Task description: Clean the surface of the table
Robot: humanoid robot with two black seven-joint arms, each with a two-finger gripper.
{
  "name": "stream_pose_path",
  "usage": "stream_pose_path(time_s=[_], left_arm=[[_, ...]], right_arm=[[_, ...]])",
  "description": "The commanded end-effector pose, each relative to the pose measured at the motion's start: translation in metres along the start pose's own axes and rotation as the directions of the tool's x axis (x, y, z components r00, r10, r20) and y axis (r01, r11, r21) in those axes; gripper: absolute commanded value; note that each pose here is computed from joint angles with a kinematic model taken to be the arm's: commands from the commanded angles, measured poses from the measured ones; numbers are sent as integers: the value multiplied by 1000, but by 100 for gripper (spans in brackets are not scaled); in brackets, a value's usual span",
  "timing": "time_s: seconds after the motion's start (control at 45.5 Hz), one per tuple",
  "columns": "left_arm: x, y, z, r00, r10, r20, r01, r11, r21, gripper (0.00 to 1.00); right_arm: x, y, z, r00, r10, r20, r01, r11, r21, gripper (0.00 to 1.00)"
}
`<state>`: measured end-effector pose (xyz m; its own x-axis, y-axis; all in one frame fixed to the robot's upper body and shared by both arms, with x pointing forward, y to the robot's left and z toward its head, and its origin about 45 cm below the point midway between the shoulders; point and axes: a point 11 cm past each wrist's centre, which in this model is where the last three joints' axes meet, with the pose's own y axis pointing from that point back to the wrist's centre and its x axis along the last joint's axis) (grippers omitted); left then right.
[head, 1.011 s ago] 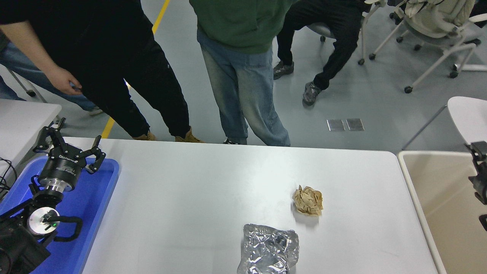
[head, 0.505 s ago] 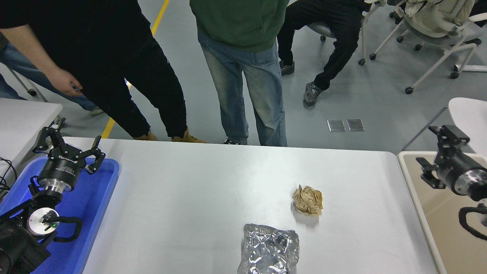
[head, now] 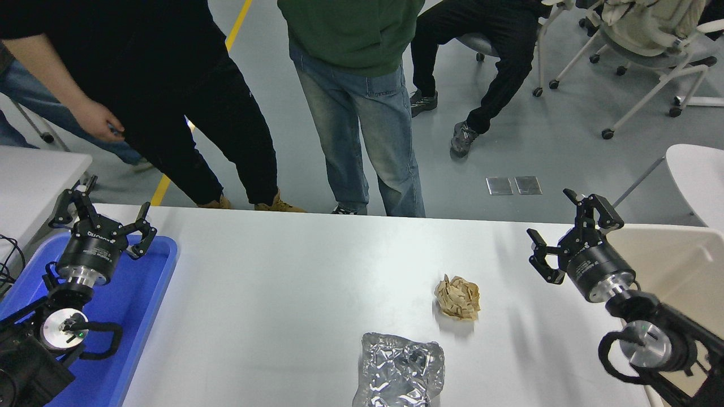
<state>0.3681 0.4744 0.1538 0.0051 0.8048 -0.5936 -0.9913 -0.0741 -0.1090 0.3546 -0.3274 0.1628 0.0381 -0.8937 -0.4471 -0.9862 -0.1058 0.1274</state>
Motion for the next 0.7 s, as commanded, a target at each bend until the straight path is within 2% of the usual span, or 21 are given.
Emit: stream_pose_path(time_s=[0.0,0.066,0.154,0.242,0.484,0.615,0.681], left_arm=[[0,0,0,1000,1,0,-1,1000,-1,100],[0,0,0,1000,1,0,-1,1000,-1,100],[0,0,0,1000,0,-1,0,1000,-1,100],[0,0,0,1000,1,0,-1,1000,-1,100],[0,0,0,1000,1,0,-1,1000,-1,100],[0,0,0,1000,1,0,-1,1000,-1,100],[0,0,0,1000,0,-1,0,1000,-1,100]], right_arm=[[-6,0,1,999,-18,30,17,999,37,100],[-8,3,2,997,-67,44,66,997,30,100],[-14,12,1,974,-206,96,204,978,32,100],[-5,23,-3,960,-247,130,243,969,50,100],[3,27,2,966,-217,138,213,976,41,100],[14,19,8,992,-62,108,59,998,30,100],[11,16,12,994,-32,106,29,999,27,100]])
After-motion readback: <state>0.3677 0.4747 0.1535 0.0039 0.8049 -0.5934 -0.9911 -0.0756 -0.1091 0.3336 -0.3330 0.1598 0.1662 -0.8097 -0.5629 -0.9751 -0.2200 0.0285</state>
